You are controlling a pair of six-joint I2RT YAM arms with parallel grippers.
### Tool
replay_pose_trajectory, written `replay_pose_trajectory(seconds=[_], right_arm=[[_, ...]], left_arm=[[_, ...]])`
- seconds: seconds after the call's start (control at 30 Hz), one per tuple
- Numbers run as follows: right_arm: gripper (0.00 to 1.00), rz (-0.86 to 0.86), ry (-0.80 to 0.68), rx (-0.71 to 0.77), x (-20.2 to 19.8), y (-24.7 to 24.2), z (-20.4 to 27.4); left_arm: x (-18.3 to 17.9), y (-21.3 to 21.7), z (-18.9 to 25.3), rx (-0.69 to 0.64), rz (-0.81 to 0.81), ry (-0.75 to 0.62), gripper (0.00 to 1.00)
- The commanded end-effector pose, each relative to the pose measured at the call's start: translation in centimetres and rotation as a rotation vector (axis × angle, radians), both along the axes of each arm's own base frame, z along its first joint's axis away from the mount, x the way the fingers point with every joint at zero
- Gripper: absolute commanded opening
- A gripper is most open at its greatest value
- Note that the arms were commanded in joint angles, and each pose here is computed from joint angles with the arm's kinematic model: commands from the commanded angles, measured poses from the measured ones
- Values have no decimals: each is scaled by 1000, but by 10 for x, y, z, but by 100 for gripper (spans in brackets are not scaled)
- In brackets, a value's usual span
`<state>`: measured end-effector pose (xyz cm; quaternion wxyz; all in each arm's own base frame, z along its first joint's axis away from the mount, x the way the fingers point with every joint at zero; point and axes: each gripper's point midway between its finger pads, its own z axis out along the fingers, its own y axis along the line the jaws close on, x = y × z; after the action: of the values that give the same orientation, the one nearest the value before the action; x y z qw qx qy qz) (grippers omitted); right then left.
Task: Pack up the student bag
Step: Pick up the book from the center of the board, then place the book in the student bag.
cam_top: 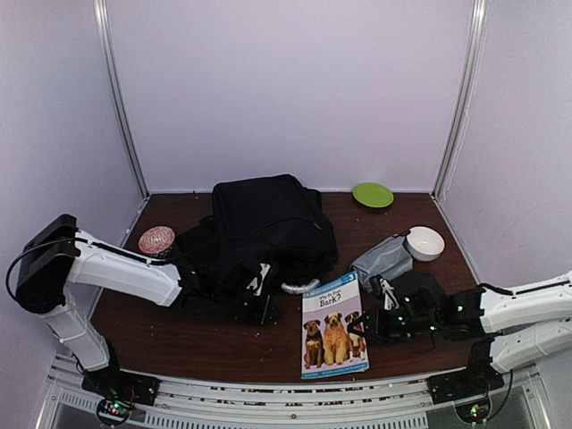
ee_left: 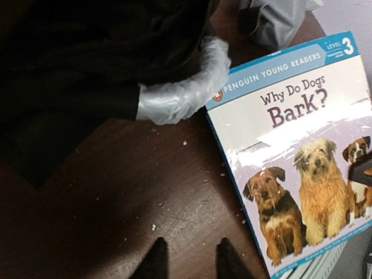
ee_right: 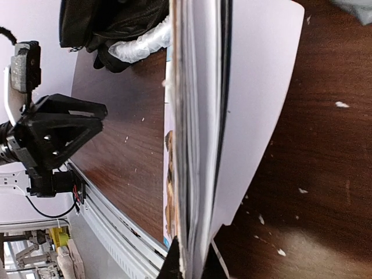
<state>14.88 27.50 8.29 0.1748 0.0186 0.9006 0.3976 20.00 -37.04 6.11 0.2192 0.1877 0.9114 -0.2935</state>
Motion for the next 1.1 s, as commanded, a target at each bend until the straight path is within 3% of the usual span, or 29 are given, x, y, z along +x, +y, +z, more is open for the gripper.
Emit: replay_pose_trajectory(seconds=[0.0, 0.13, 0.27, 0.43, 0.67, 0.87, 1.07], right_arm=[[0, 11, -145, -112, -1, -33, 31], [0, 62, -333, 8, -4, -36, 92], [0, 95, -506, 140, -8, -35, 149], [0, 178, -667, 306, -22, -24, 200], [0, 314, -760, 370, -34, 1, 228], [0, 381, -774, 437, -42, 17, 238], [0, 431, -776, 480, -50, 23, 242]], left_arm=[[7, 16, 52, -59, 62, -108, 43], [10, 29, 102, -144, 85, -211, 78], [8, 32, 163, -327, 93, -308, 97], [-10, 21, 227, -561, -11, -369, 98], [-39, 1, 270, -819, -184, -365, 98], [-46, -11, 270, -821, -255, -339, 98], [-49, -19, 264, -815, -293, -315, 87]])
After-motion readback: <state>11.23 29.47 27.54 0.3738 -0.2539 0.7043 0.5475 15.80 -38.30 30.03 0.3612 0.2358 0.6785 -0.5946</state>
